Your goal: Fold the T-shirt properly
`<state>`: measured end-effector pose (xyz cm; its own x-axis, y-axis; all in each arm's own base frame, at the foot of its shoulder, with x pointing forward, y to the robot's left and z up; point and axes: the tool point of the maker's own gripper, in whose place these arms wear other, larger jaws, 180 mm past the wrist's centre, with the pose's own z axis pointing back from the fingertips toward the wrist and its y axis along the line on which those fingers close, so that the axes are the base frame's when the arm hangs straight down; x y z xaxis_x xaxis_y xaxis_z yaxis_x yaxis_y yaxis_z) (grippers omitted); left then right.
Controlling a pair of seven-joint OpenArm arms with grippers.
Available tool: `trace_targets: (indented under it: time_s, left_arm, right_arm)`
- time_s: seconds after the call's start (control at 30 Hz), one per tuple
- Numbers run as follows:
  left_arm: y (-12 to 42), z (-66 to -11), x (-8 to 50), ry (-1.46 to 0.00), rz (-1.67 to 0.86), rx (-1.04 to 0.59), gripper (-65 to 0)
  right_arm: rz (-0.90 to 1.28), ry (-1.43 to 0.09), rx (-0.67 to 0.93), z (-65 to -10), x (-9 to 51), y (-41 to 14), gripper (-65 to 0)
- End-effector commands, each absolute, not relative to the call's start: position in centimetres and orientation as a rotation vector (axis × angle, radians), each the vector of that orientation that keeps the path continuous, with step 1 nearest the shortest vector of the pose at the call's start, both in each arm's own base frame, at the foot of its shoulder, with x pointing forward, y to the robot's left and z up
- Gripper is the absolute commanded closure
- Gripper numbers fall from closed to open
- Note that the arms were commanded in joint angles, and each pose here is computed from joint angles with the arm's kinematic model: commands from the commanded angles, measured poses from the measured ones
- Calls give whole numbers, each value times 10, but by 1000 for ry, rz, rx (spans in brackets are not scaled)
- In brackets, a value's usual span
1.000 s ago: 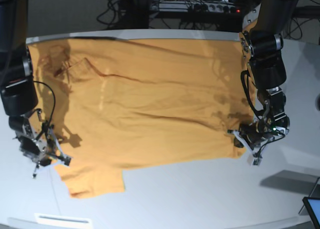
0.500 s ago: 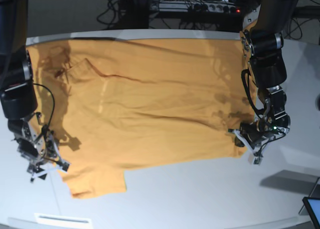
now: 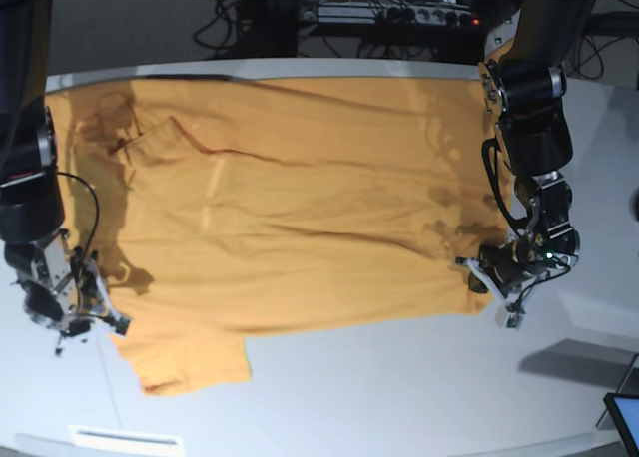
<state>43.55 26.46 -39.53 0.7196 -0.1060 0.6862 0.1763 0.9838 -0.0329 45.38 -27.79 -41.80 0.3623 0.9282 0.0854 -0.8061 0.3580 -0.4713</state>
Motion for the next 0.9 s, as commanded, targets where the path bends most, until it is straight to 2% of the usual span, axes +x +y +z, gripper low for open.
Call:
trace_targets:
  time_s: [0.0,0.07,0.13,0.3,0.43,0.73,0.8,0.87]
  left_arm:
    - [273,-377,447,-795,-161,-78,0]
    - [273,-377,447,-795,-161,-79,0]
    - [272,-377,448,-795,-161,-81,0]
    - [271,-376,449,-798,-161,-82,0]
    - [269,-377,449,-797,-161,-86,0]
    - [269,-376,449,-801,-159,-86,0]
    - [269,-376,449,-801,-159,-86,0]
    - [269,-376,449,-801,-159,-86,0]
  right_arm:
    - [1161,-254,-390,-426,436,-298,-196]
    - [1156,-255,-396,-423,437,-301,-122]
    - [1153,-271,-407,-415,445,-301,-80]
    - [1140,-264,-442,-403,454,-305,-68]
    - [1148,-290,-498,-383,468,-303,-7]
    - [1201,-362,-702,-329,489,-288,-10]
    - [1207,-364,-702,-332,486,-287,-10]
    - [1214,-359,-680,-341,481,-288,-49]
